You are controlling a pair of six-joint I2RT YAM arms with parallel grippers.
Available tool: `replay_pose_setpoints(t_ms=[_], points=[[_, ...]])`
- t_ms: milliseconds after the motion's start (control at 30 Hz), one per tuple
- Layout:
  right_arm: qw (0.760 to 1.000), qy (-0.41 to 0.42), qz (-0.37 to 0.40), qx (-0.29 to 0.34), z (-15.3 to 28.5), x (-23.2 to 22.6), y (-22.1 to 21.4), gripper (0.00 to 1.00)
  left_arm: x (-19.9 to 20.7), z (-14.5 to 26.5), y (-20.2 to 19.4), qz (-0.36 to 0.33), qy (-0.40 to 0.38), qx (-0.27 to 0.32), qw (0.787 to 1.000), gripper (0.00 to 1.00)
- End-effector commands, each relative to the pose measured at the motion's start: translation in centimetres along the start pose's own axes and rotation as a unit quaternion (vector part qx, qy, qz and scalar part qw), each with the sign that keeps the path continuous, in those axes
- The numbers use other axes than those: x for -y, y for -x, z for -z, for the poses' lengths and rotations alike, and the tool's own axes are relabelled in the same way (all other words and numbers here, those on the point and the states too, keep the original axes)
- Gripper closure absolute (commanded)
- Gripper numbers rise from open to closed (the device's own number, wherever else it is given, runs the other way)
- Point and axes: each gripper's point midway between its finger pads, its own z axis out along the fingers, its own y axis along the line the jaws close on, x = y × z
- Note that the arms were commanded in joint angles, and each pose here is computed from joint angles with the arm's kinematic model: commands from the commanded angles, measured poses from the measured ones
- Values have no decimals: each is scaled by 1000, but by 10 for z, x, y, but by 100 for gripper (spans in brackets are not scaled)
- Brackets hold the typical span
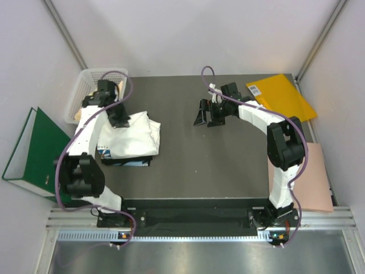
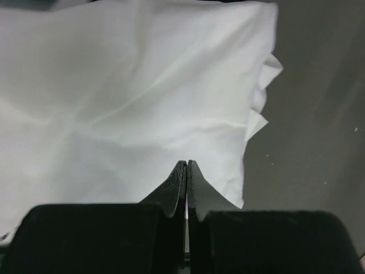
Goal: Fold and stack the t-shirts
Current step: Put the neatly folded tshirt into the corner of the board with the left arm, then smooth out wrinkles on the folded tshirt
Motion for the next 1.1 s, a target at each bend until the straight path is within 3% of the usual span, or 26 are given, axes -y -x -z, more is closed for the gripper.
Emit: replay_pose_setpoints(t_ms=[0,133,167,200,267,300,367,500,700,1067], points=[[999,2,21,25,9,-5,19,0,59,-33,0,-41,-62,-27,997,100],[999,-3,19,28,12,-3,15,0,83,-56,5,-31,-87,-33,995,97],[999,-3,21,31,14,-4,16,0,89,-61,12,-27,-91,-29,995,66],[999,-5,21,33,15,-3,15,0,91,-62,18,-27,-91,-24,995,51],[999,-7,17,32,16,-1,12,0,102,-67,32,-37,-90,-12,995,31],[999,-7,16,33,17,-1,12,0,104,-68,36,-44,-82,-8,996,16],[999,-9,14,32,17,1,9,0,113,-70,46,-79,-50,8,996,1],[999,-11,10,32,16,4,6,0,132,-79,46,-152,10,15,988,1],[999,-16,6,35,17,9,6,0,127,-97,40,-232,152,12,961,1],[999,-16,-6,34,13,16,-1,0,57,-75,44,-235,358,43,903,1]])
